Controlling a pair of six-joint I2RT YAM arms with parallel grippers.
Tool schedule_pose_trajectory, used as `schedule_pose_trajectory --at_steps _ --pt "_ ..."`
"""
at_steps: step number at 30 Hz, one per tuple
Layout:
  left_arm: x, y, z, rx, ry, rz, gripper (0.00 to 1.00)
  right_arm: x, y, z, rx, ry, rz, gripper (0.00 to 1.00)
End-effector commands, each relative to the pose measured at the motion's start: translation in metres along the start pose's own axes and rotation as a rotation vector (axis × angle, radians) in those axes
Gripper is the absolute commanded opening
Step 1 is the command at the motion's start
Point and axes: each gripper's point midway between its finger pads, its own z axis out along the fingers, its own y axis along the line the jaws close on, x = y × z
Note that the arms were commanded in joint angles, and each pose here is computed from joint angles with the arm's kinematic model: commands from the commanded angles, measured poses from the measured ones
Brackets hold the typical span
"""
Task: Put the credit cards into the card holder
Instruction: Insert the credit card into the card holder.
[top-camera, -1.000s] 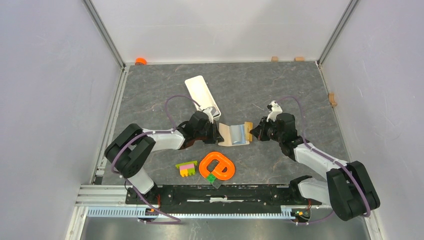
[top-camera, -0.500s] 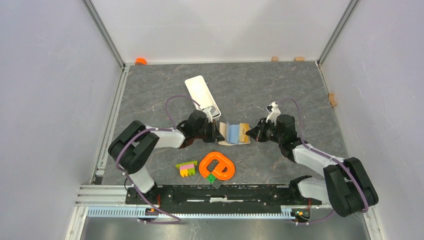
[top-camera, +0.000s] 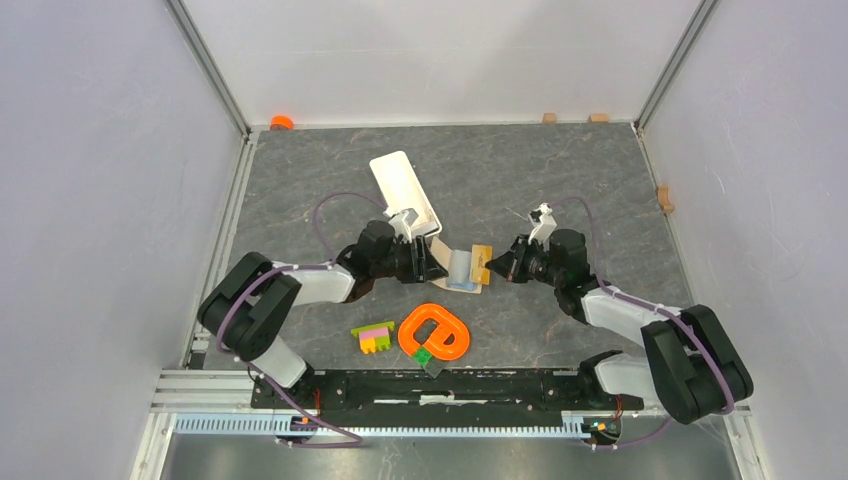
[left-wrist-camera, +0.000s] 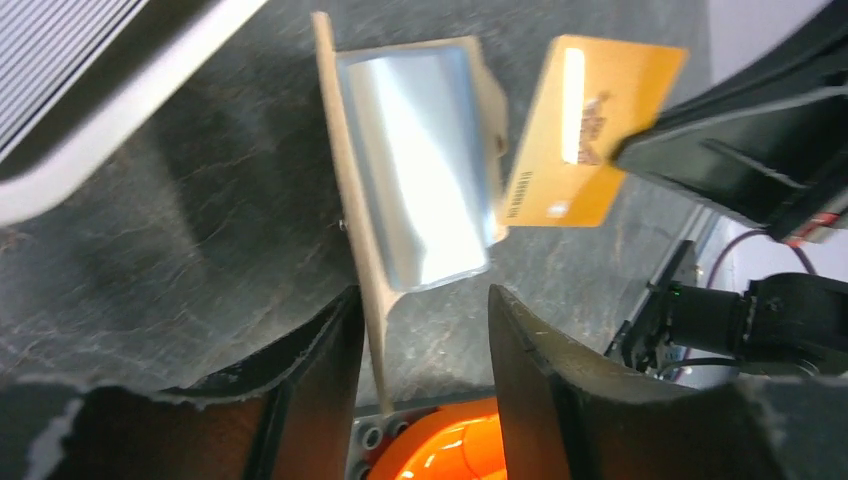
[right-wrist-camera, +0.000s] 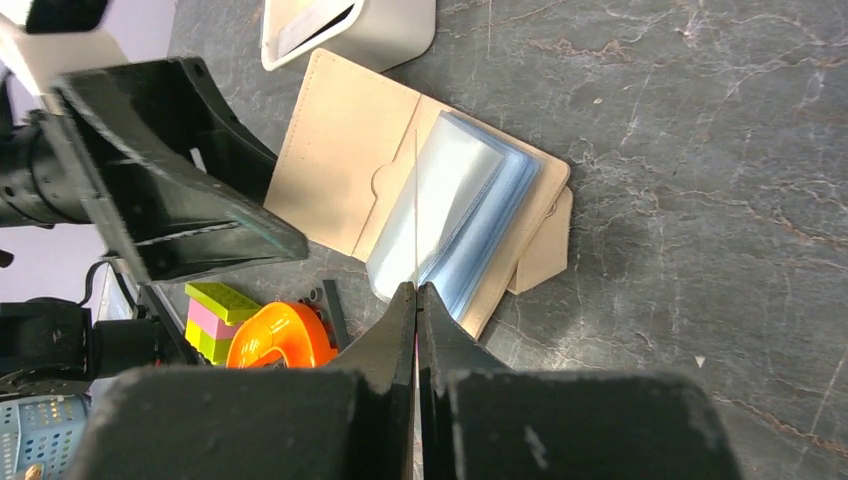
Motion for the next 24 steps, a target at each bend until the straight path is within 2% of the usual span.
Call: schedule_pose_trajectory --at_steps 1,5,11,13,17,24 --pt "-0.026 -0.038 -0.012 0.148 -0.095 0.106 0.58 -0.013 0.015 0.006 -0.056 -0.037 -0.019 0.0" --pt "-0.03 -0.043 -0.011 0.167 -0.094 0.14 0.61 -0.014 0.018 0.009 -0.061 -0.04 -0.019 0.0" --pt "-0.025 -0.033 0.002 0.129 -0.031 0.155 0.6 -0.013 0.015 0.012 -0.037 -0.046 -0.018 0.0" --pt "-0.025 -0.025 0.004 0.09 -0.027 0.154 0.54 -0.019 0.007 0.008 0.024 -0.072 -0.031 0.0" --pt "-0.02 -0.007 0.007 0.0 0.009 0.158 0.35 -0.03 -0.01 -0.002 0.148 -0.119 -0.062 0.0" --pt "-0.013 0.0 0.008 -0.018 0.026 0.147 0.21 -0.016 -0.029 -0.005 0.212 -0.09 -0.028 0.0"
